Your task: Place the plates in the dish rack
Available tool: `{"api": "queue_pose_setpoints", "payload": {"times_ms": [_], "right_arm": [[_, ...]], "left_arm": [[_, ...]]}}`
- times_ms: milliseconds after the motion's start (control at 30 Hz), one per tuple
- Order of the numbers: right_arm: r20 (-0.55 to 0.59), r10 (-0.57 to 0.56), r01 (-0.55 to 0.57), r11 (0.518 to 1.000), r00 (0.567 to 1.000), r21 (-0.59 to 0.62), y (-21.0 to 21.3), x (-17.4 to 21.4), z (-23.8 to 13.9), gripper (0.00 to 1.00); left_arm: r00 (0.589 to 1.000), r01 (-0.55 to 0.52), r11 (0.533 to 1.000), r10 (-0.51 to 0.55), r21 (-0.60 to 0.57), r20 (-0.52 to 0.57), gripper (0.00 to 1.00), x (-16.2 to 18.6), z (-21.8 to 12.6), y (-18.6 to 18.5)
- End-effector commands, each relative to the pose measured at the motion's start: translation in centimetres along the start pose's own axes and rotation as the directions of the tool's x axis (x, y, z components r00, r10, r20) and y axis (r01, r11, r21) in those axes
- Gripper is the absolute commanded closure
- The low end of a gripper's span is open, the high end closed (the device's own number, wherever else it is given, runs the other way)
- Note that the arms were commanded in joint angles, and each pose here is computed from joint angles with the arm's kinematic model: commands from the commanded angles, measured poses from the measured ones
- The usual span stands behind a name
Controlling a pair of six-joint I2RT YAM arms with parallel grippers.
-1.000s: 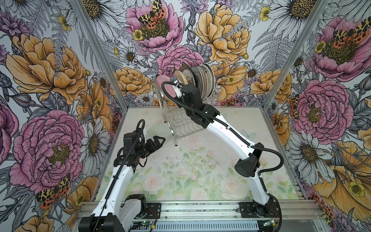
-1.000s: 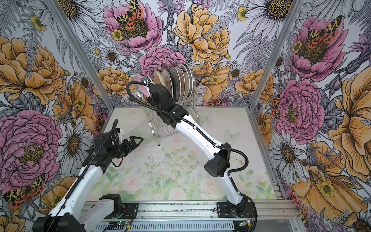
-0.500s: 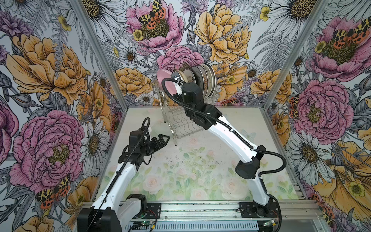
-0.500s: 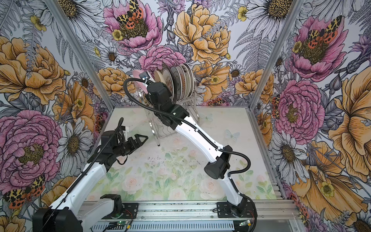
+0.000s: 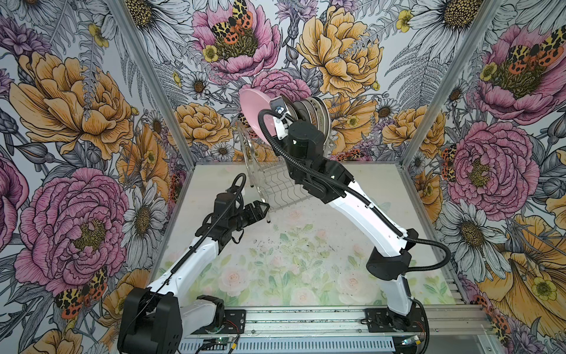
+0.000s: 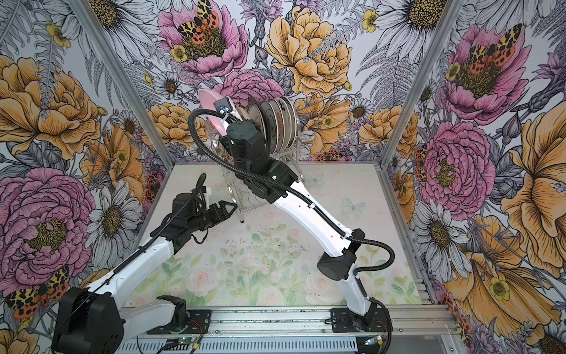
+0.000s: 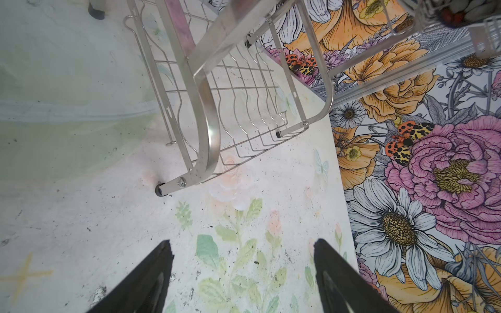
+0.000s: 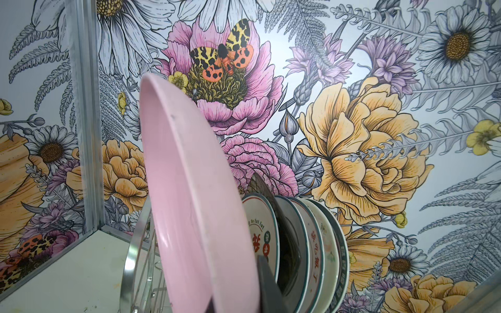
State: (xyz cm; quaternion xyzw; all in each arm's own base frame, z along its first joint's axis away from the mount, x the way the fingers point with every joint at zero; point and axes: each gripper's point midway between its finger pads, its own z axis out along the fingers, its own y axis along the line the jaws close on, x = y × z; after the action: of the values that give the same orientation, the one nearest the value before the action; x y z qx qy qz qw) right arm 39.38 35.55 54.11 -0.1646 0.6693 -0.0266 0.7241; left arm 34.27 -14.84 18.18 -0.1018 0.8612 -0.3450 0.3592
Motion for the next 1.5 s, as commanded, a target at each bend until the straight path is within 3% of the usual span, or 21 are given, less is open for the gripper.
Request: {"api": "queue_pose_setpoints", "payload": {"times_ms": [0, 267, 467, 900, 1000, 1467], "right_arm": [[0.059, 0.11, -0.113, 0.992, 0.992, 0.048, -4.1, -3.2, -2.8, 1.0], [0.034, 0.157, -0.159, 0.985, 0.987, 0.069, -6.9, -2.5, -5.0, 1.0], [0.019, 0.185, -0.186, 0.978, 0.983, 0.093, -8.9, -1.3, -6.2, 1.0], [0.013, 0.211, -0.211, 0.971, 0.977, 0.108, -10.3, -0.2, -7.4, 1.0], [0.02, 0.223, -0.224, 0.97, 0.975, 0.099, -10.3, -0.4, -7.6, 1.0], [0.052, 0.25, -0.251, 0.968, 0.967, 0.009, -8.1, -2.7, -10.2, 1.0]], "left_arm": [[0.992, -0.069, 0.995, 0.076, -0.068, 0.104, 0.21, -2.9, 0.8, -0.5], [0.986, -0.097, 0.984, 0.115, -0.15, 0.118, 0.31, -4.5, 4.2, 0.2], [0.987, -0.11, 0.983, 0.125, -0.148, 0.097, 0.4, -4.4, 6.8, 0.3], [0.991, -0.085, 0.981, 0.102, -0.174, 0.09, 0.95, -2.2, 6.2, 0.5], [0.992, -0.073, 0.984, 0.088, -0.163, 0.088, 1.0, -1.3, 5.4, 0.4], [0.996, -0.077, 0.988, 0.083, -0.131, 0.04, 1.0, 4.1, 3.2, -1.6]]}}
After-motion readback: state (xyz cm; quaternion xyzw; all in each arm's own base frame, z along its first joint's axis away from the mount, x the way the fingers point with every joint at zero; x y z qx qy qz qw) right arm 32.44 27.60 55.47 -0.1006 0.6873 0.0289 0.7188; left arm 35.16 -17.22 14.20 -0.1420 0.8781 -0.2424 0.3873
